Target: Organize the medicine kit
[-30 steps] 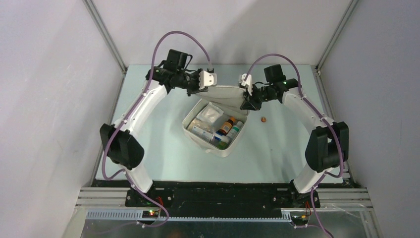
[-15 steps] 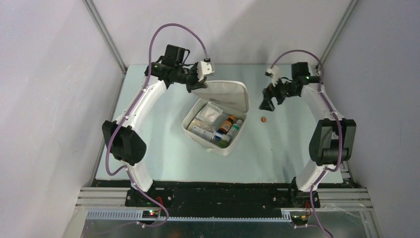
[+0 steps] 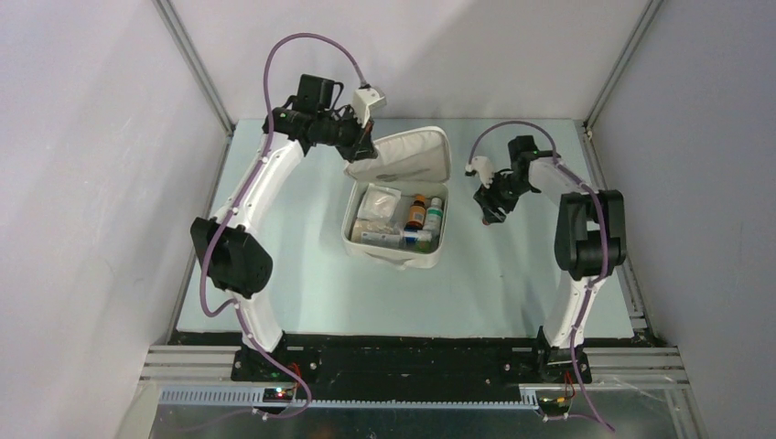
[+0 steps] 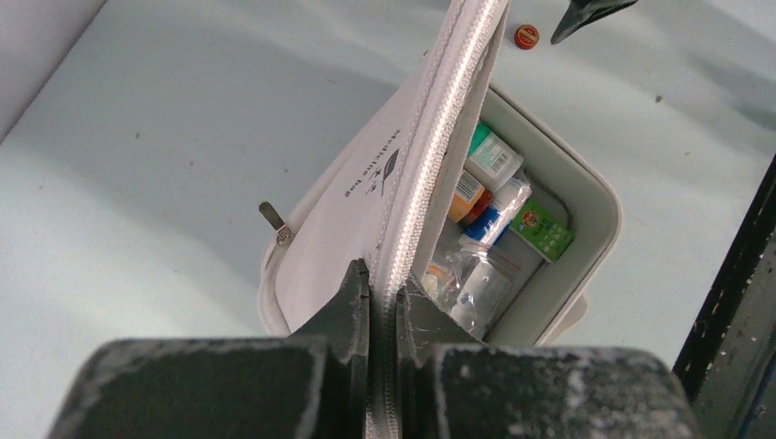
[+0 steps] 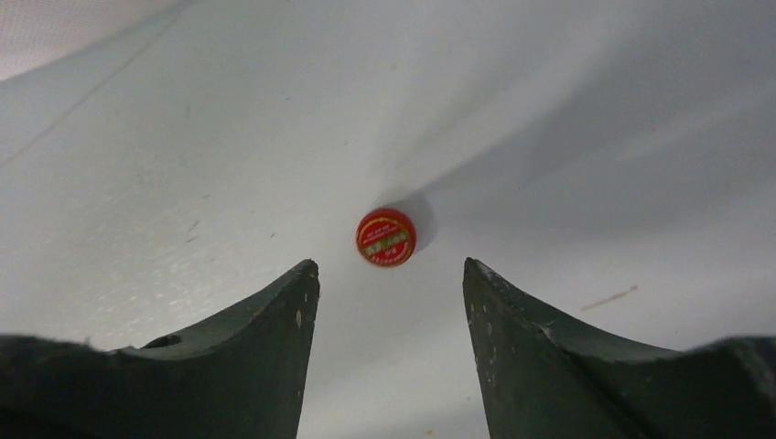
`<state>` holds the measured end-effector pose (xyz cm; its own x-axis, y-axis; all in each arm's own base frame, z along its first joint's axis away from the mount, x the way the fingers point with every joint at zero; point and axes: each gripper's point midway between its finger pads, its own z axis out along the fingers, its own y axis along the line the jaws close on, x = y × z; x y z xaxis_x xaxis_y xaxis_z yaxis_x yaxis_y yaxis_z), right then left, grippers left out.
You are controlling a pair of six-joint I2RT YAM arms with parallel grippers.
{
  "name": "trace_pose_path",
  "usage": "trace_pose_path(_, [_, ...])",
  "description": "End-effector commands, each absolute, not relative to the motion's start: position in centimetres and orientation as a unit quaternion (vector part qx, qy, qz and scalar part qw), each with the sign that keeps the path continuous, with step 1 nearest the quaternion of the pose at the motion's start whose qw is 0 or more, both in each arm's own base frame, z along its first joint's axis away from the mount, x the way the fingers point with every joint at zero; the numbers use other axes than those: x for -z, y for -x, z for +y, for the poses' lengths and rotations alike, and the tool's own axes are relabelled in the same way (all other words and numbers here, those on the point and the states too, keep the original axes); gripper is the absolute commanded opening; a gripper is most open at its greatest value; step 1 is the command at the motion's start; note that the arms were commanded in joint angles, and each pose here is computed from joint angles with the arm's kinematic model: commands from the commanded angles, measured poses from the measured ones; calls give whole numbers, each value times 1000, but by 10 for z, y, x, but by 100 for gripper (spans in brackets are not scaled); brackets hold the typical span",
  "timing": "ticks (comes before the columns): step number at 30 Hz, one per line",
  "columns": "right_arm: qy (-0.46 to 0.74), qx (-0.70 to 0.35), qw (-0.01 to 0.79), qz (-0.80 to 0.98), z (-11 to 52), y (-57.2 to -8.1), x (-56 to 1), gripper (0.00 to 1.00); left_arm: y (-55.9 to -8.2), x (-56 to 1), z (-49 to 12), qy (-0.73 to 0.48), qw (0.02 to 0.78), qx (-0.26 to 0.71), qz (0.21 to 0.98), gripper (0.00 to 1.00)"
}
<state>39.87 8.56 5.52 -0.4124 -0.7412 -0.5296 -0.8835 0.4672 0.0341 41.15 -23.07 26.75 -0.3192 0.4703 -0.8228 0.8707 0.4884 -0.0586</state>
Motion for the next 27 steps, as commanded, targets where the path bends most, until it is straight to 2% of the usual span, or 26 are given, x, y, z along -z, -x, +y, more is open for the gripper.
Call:
trace_pose_path(1, [518,-84,221,822,81,-426,-53,62,-408,-281,-227,-382,394,269,792,0])
trace_pose_path(4, [519,-75,194,829,77,-423,-39,55,-405,-276,-225,-382,389,270,794,0])
trace_pose_path(8, [518,-69,183,833,73,-420,-32,53,-404,-268,-226,-381,379,275,798,0])
trace_pose_path(17, [522,-58,191,829,81,-420,-30,53,-403,-263,-226,-361,365,292,807,0])
trace_pose_path(27, [528,-96,209,818,100,-407,-49,54,-405,-260,-223,-350,360,297,812,0])
